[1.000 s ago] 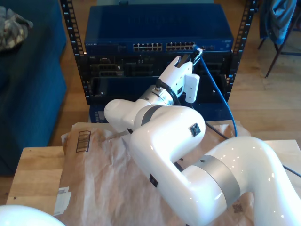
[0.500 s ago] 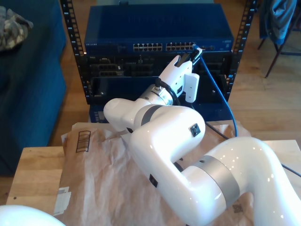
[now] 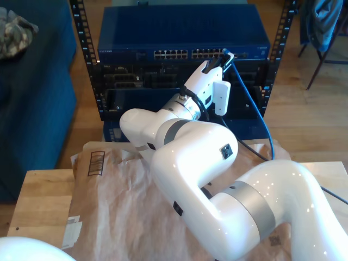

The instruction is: Grab the cable and plug it in

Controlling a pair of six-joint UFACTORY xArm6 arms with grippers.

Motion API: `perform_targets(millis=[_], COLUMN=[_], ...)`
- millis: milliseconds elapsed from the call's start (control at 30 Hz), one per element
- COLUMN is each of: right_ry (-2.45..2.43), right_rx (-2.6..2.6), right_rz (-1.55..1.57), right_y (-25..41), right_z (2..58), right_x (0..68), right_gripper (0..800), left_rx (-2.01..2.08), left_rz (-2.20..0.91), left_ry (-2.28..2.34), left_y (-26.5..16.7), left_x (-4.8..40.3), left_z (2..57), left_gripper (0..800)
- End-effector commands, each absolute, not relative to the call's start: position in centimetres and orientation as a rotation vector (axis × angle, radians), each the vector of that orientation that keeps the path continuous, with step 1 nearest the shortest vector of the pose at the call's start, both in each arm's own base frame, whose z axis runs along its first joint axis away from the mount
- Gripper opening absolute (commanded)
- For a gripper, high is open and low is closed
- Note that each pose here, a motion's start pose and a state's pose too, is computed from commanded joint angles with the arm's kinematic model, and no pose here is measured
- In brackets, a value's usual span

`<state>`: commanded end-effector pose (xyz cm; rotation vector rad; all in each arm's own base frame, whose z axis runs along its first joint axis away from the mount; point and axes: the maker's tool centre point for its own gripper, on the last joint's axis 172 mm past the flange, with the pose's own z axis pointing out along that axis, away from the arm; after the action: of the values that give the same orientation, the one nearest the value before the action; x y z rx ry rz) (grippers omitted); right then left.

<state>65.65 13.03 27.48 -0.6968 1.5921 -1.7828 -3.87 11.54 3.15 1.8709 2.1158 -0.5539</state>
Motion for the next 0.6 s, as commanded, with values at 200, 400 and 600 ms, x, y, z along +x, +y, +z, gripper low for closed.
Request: perform_targets(millis=[200, 400, 600], right_ry=[1.605, 1.632, 1.627], right_rx=[-0.7, -0.707, -0.713], right_rz=[-1.769, -1.751, -1.74], right_y=[12.99, 12.95, 13.51], right_z=[27.36, 27.18, 27.3], right_x=[65.78, 65.92, 65.92], right_gripper=[0, 0, 0], left_rx=[1.871, 1.872, 1.872], left_rz=[-0.554, -0.554, -0.554], left_ry=[2.116, 2.114, 2.114], left_y=[11.54, 11.54, 11.54], left_x=[-3.87, -3.87, -3.87], left_z=[3.15, 3.15, 3.15], left_gripper=[800, 800, 800])
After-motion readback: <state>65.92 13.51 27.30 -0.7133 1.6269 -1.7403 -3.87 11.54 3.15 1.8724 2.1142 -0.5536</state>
